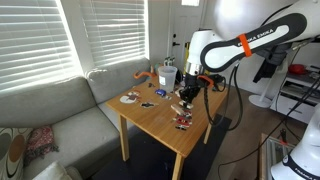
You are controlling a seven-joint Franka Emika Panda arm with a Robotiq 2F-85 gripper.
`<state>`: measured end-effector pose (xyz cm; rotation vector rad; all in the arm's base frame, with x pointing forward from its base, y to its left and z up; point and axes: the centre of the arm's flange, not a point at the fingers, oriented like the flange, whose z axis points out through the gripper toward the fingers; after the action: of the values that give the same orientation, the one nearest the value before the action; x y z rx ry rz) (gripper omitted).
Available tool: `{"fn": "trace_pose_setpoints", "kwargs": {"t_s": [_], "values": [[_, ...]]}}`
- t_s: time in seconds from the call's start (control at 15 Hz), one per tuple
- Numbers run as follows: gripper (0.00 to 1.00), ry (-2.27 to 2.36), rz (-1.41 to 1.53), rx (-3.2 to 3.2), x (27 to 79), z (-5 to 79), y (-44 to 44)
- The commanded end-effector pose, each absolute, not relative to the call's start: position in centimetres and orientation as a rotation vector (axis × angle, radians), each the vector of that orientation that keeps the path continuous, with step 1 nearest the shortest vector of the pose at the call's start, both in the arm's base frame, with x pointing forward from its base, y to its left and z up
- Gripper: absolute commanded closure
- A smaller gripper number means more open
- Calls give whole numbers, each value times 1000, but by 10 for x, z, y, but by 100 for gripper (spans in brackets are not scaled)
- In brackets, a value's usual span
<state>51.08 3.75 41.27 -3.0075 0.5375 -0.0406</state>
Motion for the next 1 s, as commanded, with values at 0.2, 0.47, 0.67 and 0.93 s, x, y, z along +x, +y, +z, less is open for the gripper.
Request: {"fn": "trace_pose_setpoints", "kwargs": {"t_s": [0.2,0.47,0.67,0.93], "values": [[45,557,-7,-3045,511,408,43],[18,559,1,-3057,508,405,43],[33,565,-11,-3059,507,408,42],[27,567,-22,-3058,507,409,42]]}}
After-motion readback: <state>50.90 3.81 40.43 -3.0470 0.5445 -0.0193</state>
